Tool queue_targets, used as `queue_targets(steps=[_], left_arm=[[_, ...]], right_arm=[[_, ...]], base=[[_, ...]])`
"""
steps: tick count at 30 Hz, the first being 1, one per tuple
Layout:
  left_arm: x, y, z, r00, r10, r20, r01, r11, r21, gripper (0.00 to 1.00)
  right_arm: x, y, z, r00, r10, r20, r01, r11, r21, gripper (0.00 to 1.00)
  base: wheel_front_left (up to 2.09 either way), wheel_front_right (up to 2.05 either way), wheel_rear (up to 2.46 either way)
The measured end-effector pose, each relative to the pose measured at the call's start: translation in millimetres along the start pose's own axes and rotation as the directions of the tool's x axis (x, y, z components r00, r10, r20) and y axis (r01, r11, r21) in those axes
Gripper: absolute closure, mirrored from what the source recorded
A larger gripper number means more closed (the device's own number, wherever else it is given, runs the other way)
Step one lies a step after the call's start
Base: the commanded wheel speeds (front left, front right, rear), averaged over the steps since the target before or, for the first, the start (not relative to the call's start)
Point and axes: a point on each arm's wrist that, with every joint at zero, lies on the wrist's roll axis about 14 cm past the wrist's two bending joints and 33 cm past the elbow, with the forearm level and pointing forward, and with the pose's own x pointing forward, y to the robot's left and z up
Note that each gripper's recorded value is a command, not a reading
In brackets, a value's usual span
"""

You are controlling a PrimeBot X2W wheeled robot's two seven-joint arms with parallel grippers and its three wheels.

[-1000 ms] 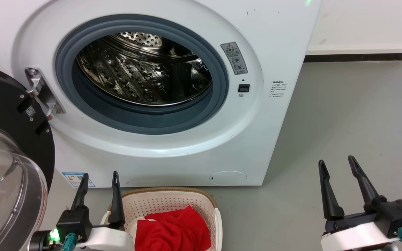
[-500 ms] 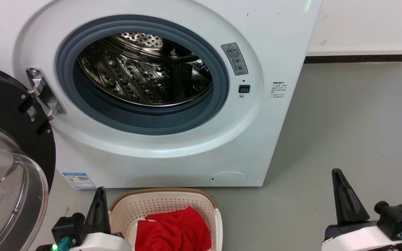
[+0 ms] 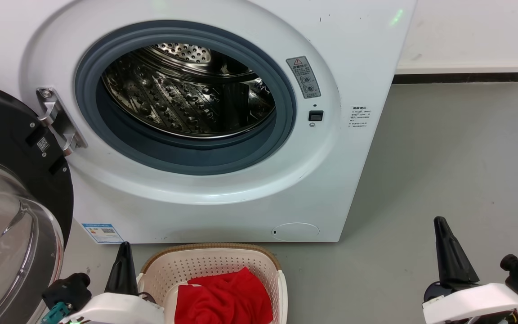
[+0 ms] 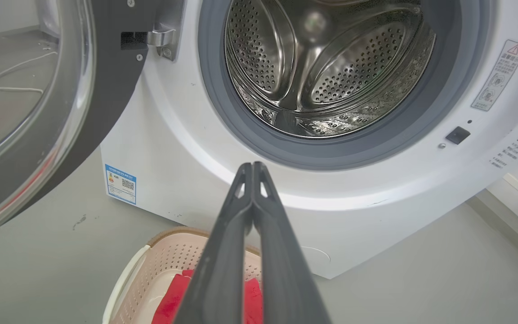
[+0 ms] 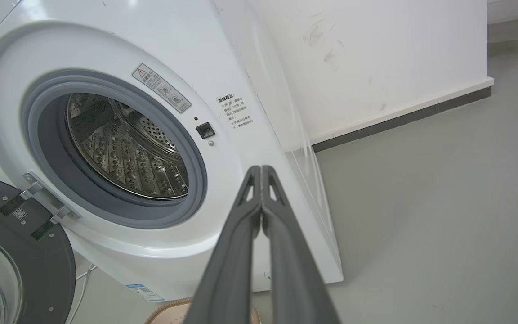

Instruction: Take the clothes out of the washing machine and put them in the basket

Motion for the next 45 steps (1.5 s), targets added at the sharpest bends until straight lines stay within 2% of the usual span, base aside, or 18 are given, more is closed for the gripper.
queue_targets(steps=[8,19,33,45], left_arm=[[2,1,0,1.000,0.006,-0.018,-0.008,0.991,-0.137,1.00],[6,2,1,0.999,0.005,-0.035,-0.016,0.953,-0.302,1.00],[9,2,4,0.999,-0.005,-0.047,-0.018,0.879,-0.477,1.00],[12,0,7,0.999,-0.024,-0.046,-0.009,0.800,-0.600,1.00]], right_arm=[[2,-6,-1,1.000,-0.026,-0.012,0.028,0.991,0.129,1.00],[5,-11,-2,0.998,-0.052,-0.027,0.058,0.955,0.289,1.00],[11,-16,-2,0.997,-0.069,-0.041,0.080,0.886,0.458,1.00],[13,-19,-3,0.995,-0.079,-0.055,0.096,0.811,0.577,1.00]], base=[[0.00,0.00,0.00],[0.00,0.00,0.00],[0.00,0.00,0.00],[0.00,0.00,0.00]])
